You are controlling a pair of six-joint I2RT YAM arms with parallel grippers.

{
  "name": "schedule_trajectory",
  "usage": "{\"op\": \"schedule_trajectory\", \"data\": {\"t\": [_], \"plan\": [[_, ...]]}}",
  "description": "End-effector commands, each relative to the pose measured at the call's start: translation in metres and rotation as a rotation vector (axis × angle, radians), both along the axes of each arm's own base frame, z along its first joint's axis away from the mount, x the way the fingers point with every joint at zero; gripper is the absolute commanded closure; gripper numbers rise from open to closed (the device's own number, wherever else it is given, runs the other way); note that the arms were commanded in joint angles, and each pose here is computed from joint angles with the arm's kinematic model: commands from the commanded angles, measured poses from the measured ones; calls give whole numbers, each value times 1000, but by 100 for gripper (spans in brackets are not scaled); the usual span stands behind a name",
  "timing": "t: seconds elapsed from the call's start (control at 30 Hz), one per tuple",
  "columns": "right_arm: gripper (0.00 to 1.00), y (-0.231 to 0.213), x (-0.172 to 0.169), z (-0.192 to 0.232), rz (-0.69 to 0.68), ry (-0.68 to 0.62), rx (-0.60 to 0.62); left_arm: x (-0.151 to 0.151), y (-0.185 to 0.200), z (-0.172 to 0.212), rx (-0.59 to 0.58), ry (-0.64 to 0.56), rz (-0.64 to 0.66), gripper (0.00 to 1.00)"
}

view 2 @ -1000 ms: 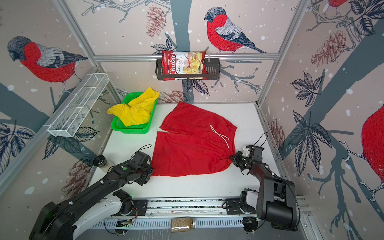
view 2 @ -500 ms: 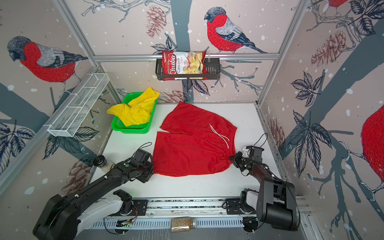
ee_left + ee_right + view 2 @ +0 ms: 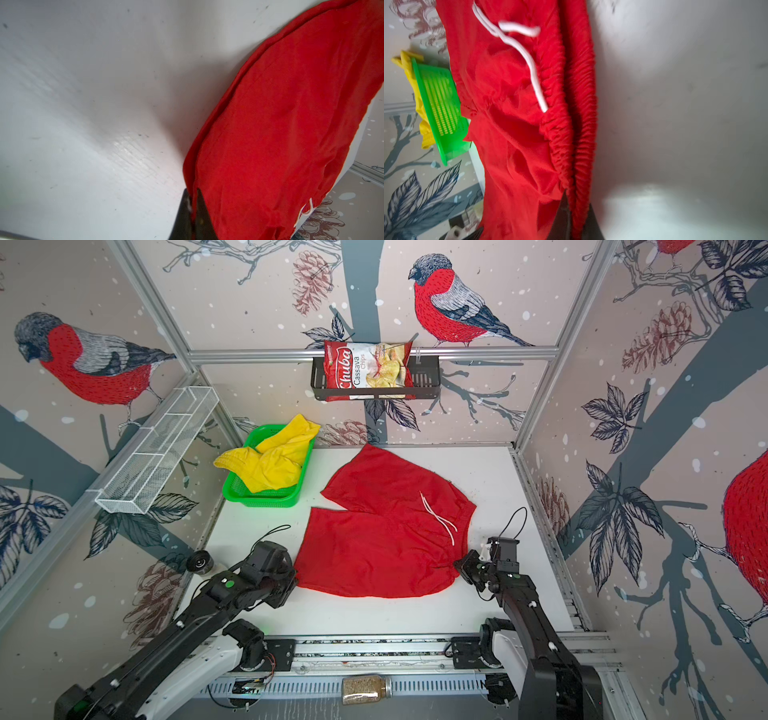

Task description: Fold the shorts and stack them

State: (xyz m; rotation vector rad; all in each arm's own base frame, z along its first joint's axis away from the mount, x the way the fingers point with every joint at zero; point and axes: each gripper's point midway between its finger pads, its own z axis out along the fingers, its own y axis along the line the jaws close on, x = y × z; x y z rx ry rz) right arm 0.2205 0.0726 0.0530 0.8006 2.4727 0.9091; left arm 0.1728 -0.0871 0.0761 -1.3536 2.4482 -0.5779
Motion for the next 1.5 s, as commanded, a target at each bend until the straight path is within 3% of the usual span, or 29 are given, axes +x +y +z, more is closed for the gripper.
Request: {"op": "schedule_trajectory", "data": {"t": [0.0,0.53,0.8,1.2,1.47], "plan": [[94,-15,-1,11,-63,29,-72,6,17,14,147,-40,-65,100],[93,-44,36,88,48,81,-107,154,7,178,693,-446,-373,100],[94,-59,63,111,53,51,-142,218,-17,244,843,-628,-421,100],[93,-75,90,111,68,89,-145,266,-42,263,903,-748,-448,100],[93,-80,102,103,75,118,-150,289,-54,252,927,-738,-478,100]]}}
